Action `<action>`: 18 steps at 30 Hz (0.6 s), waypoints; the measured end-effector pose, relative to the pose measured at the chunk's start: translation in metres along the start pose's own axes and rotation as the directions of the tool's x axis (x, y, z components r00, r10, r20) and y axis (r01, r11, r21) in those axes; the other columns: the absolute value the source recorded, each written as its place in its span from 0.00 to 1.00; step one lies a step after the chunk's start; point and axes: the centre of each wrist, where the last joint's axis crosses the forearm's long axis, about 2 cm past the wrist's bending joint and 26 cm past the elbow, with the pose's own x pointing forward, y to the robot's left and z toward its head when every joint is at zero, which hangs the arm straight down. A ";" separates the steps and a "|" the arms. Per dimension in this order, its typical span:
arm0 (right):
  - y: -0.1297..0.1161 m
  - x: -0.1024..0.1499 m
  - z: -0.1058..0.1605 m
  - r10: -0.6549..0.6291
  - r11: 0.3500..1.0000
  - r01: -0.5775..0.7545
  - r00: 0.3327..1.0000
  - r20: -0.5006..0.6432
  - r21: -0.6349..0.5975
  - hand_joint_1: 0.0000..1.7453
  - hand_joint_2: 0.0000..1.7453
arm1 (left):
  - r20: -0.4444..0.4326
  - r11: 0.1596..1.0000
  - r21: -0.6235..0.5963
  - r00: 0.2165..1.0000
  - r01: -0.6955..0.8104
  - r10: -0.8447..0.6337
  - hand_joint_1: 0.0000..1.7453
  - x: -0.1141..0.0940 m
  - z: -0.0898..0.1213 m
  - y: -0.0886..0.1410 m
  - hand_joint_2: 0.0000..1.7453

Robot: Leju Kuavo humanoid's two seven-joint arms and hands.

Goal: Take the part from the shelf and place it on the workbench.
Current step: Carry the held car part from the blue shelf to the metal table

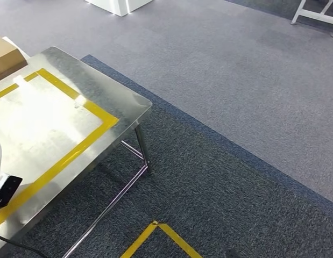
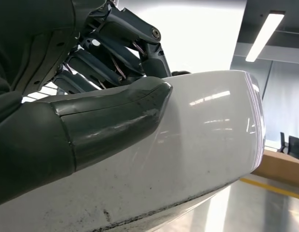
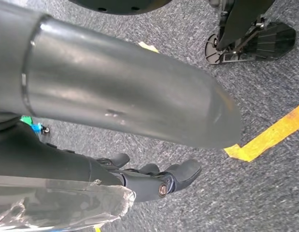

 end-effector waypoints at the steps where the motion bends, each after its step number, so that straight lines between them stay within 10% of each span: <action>1: 0.000 0.000 0.000 0.000 1.000 0.000 1.000 -0.002 -0.001 0.00 0.00 | 0.000 1.000 0.003 1.000 -0.001 0.001 0.96 0.000 -0.001 0.000 1.00; 18: -0.002 -0.001 0.000 0.003 1.000 -0.003 1.000 -0.007 -0.008 0.00 0.00 | 0.007 1.000 0.011 1.000 -0.015 0.015 0.96 0.005 -0.002 -0.003 1.00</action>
